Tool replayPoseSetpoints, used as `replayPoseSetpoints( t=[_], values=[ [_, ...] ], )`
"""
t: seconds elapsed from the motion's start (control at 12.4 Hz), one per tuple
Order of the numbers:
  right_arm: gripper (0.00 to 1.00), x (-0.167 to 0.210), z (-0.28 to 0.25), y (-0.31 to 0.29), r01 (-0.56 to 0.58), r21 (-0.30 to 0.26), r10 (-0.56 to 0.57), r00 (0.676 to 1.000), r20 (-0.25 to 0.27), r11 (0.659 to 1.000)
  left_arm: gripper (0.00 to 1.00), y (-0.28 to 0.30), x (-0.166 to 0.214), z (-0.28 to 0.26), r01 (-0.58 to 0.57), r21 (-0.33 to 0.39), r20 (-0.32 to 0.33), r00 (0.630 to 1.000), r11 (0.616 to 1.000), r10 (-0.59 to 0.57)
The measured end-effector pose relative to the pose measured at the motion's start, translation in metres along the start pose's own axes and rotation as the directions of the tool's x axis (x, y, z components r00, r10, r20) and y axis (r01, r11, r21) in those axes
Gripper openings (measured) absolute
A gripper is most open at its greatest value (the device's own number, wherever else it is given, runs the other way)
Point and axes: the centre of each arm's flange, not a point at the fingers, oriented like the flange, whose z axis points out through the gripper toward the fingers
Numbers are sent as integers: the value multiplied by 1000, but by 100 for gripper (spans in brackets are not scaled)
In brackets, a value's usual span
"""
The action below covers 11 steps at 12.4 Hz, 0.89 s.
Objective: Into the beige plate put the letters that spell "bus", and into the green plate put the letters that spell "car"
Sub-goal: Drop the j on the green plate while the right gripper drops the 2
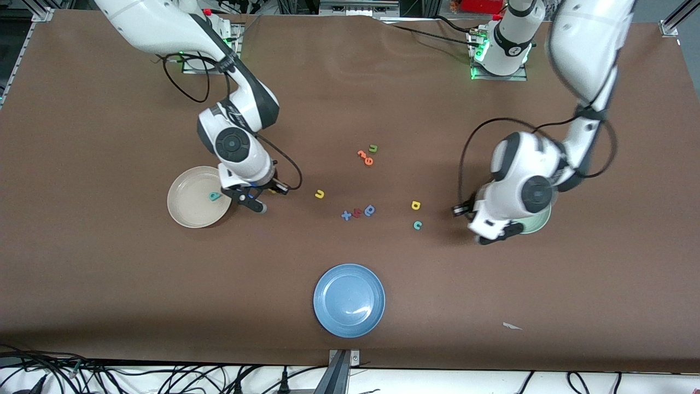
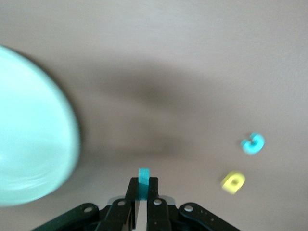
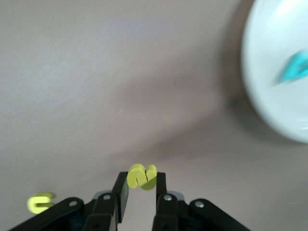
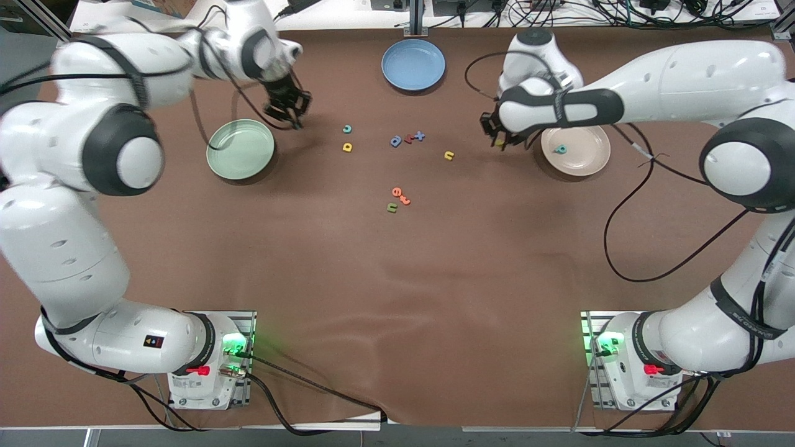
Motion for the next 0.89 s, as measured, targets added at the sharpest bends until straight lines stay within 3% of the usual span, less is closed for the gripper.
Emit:
replayPoseSetpoints(
  t=[0.16,0.32,0.64,0.89],
  values=[
    [27,30,-26,32,89,-37,-89,996,-11,995,10,-70,1,-49,-63,-4,61,996,998,63],
    [27,67,-29,72,194,-65,-195,981,-5,979,10,-134,11,-52,-92,-29,105,990,995,95],
    [27,116,0,146,333,-23,-331,941,74,943,10,-176,26,40,-121,22,235,965,992,112],
    [27,120,43,169,369,-9,-368,929,35,930,10,-177,36,87,-119,21,271,956,993,109]
  ],
)
